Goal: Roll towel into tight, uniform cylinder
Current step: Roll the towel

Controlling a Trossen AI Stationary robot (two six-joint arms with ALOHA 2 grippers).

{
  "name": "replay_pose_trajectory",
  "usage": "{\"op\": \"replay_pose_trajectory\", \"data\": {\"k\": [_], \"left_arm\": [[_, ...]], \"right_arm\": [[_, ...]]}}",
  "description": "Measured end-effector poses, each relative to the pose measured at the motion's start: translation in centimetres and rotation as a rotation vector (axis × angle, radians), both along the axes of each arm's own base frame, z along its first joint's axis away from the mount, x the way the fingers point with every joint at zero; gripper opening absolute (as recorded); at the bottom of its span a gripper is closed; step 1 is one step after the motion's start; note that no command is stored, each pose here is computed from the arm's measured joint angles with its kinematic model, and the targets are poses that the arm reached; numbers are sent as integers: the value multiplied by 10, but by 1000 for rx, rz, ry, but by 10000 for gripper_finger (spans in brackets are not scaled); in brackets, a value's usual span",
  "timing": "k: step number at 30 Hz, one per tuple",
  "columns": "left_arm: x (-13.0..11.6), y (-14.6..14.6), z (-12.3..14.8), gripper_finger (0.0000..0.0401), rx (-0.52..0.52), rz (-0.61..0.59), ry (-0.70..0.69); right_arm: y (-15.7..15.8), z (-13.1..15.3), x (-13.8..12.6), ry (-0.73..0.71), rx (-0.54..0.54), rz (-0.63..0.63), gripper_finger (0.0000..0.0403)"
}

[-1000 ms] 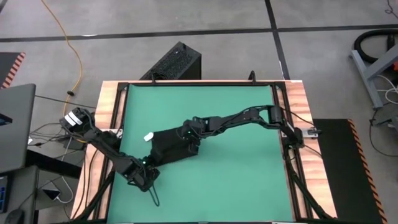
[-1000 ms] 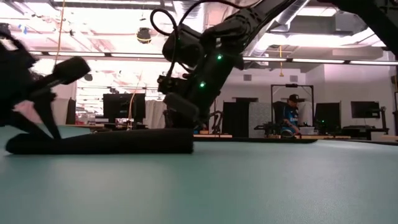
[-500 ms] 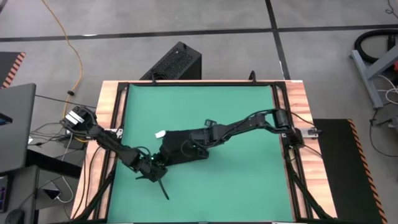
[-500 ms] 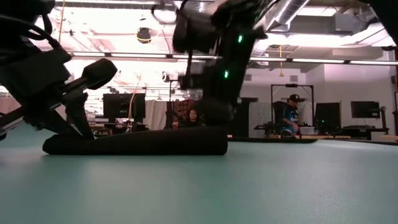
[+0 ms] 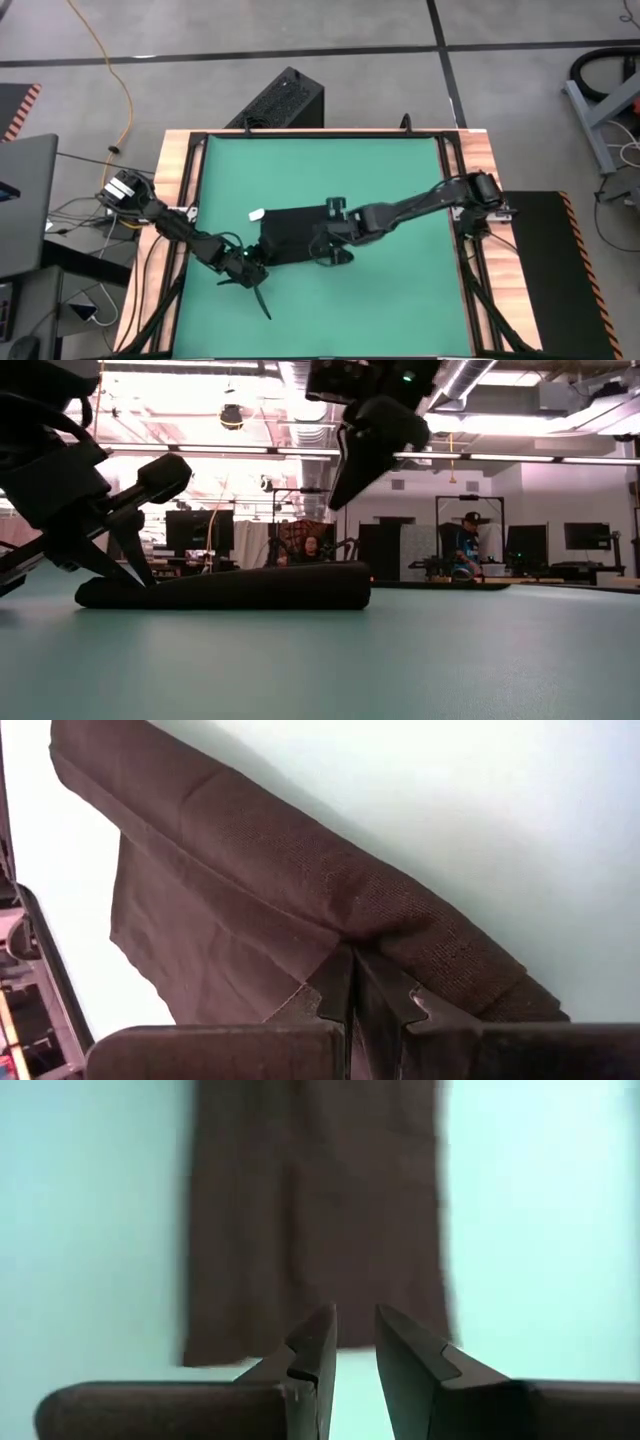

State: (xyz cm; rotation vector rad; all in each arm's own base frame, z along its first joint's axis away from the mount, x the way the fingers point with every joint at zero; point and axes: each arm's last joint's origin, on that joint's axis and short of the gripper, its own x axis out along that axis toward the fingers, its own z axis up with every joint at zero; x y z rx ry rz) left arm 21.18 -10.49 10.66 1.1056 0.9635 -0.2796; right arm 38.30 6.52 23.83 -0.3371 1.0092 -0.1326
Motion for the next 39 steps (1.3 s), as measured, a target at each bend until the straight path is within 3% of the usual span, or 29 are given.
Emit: {"op": "replay_pose_trajectory", "data": {"k": [13, 16, 23, 27, 34, 39], "left_arm": [[19, 15, 5, 0, -128, -107, -18], [25, 25, 6, 0, -150, -94, -22], [34, 46, 7, 0, -179, -74, -42], [35, 54, 7, 0, -193, -48, -38], [35, 62, 6, 0, -190, -15, -12], [34, 65, 6, 0, -209, -8, 2]], "right_arm": [[-9, -12, -73, -463, 130, -17, 96], [-15, -29, -85, -496, 165, -42, 99], [-1, -62, -82, -580, 286, 136, 125], [10, -54, -70, -710, 275, 231, 172], [13, -76, -66, -517, 159, 193, 278], [11, -86, -71, -415, 74, 167, 303]]}}
